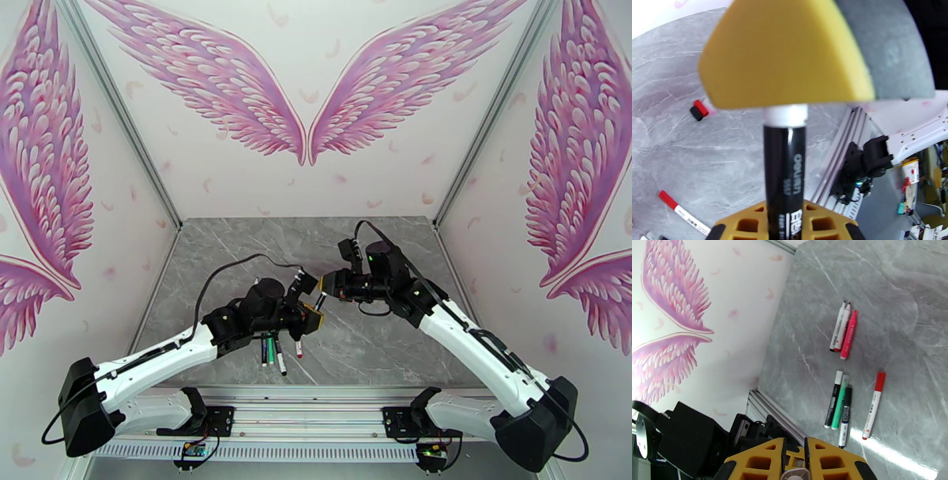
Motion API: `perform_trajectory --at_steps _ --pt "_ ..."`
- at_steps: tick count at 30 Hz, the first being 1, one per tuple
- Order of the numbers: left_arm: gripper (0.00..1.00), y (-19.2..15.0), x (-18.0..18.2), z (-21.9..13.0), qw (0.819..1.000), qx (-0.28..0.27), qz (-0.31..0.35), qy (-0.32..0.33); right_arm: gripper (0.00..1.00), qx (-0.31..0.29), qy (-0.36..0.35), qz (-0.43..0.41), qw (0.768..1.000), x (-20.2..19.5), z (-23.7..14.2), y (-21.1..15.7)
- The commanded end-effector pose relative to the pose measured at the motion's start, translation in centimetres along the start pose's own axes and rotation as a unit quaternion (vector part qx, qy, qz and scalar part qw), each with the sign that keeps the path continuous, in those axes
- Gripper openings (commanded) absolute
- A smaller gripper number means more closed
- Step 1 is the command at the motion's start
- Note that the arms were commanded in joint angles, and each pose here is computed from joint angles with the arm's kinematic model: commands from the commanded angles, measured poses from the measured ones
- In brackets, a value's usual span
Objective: Open the pen caps
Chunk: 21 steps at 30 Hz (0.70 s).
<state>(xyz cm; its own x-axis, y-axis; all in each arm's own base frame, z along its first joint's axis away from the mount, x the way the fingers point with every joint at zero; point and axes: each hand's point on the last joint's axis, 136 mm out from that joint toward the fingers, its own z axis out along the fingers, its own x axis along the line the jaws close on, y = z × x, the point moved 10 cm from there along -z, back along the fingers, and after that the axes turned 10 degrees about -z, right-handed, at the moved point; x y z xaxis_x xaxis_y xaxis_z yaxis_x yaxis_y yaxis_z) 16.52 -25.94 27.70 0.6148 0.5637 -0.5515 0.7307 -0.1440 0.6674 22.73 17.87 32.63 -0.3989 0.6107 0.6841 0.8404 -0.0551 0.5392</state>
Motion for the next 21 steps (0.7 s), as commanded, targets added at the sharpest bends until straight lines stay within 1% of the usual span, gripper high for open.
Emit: perform_trajectory --at_steps 1,3,6,7,12,16,19,21 --pt "0.00 -2.4 0.4 -0.1 0.996 0.082 0.018 0.040 0.09 -0.088 -0.101 0.018 0.991 -2.2 -1.5 2.7" --pt "0.00 -2.5 0.2 0.0 0.996 0.087 0.014 0.022 0.09 -0.095 -0.093 0.021 0.991 -2.7 -1.6 2.9" --pt "0.00 -2.2 0.0 0.0 0.995 0.092 -0.011 -0.032 0.10 -0.097 -0.033 -0.006 0.995 -2.8 -1.4 3.2" --pt "0.00 -2.1 0.0 -0.2 0.995 0.086 -0.016 -0.039 0.10 -0.093 -0.023 -0.012 0.995 -3.0 -1.3 3.2" --pt "0.00 -1.3 0.7 -1.5 0.998 0.040 -0.036 -0.023 0.12 -0.055 -0.034 -0.036 0.997 -4.8 -1.2 2.4" --pt "0.00 -1.2 1.8 -1.9 0.998 0.007 -0.056 0.013 0.14 -0.004 -0.098 -0.057 0.994 -6.9 -0.9 1.4" --pt "0.00 -1.2 2.4 -2.0 0.997 -0.021 -0.071 0.019 0.15 0.039 -0.175 -0.053 0.982 -9.2 -0.3 0.5" --pt "0.00 -1.3 2.8 -1.9 0.996 -0.035 -0.081 0.023 0.16 0.058 -0.203 -0.044 0.976 -10.7 0.2 0.1"
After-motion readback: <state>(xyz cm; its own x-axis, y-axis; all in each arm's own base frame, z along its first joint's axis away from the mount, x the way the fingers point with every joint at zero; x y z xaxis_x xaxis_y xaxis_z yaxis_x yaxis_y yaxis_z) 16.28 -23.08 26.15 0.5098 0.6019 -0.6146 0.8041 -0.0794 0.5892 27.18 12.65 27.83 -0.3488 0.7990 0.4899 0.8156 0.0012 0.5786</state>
